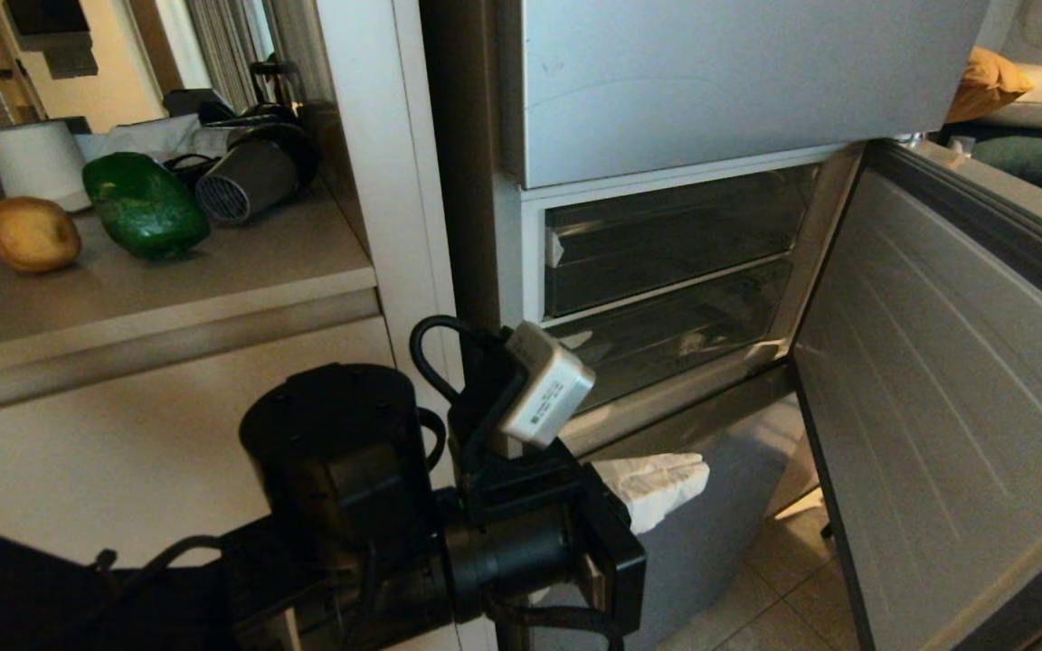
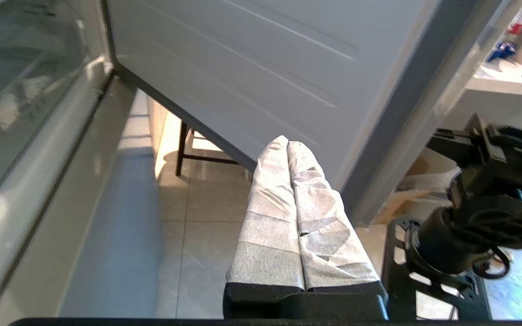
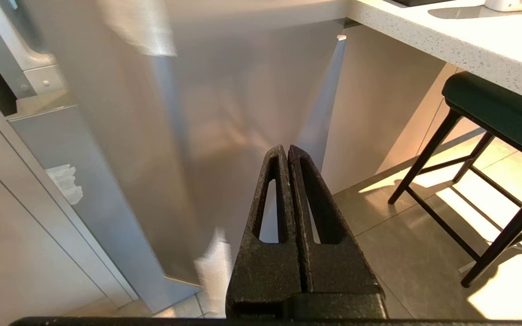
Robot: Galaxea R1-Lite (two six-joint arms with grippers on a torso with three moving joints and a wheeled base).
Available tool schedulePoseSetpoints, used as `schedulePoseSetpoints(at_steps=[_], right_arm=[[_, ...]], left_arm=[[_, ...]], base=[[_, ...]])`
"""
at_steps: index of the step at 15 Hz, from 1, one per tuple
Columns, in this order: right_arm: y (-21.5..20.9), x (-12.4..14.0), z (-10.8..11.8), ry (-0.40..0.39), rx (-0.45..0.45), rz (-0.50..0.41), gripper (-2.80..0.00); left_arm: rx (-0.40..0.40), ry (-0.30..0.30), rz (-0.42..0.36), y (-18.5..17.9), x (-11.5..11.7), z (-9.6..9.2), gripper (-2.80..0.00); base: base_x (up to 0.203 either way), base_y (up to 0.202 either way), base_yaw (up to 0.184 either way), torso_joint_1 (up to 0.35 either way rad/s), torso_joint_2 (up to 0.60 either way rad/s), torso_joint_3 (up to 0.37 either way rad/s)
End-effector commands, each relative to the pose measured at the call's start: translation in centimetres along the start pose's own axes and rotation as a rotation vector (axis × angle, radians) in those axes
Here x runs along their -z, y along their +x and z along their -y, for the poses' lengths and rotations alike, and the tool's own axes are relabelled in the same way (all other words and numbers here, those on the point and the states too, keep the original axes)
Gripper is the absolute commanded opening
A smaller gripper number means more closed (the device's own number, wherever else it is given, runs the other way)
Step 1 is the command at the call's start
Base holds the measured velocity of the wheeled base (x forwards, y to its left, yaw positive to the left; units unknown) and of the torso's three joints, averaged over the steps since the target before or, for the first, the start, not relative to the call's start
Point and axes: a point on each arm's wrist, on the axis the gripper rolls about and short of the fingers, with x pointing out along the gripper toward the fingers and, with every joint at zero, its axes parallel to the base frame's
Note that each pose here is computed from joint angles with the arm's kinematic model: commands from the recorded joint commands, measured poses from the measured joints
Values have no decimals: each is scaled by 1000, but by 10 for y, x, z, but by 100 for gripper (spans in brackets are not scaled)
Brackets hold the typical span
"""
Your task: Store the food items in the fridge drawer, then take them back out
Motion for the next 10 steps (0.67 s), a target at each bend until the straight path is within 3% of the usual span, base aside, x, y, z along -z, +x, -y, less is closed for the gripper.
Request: schedulePoseSetpoints(at_steps=[1, 8, 10], right_arm=[[0, 0, 0, 1, 2, 0, -280], [0, -1, 0, -6, -1, 10, -280], [-1, -16, -1, -16, -7, 160, -280]], left_arm=[[2, 2, 3, 0, 0, 0, -280], [2, 18, -22, -2, 7, 1, -280], [-11, 35, -15, -4, 5, 1, -280]], base=[[0, 0, 0, 0, 0, 0], [0, 0, 0, 0, 0, 0], [0, 0, 0, 0, 0, 0]])
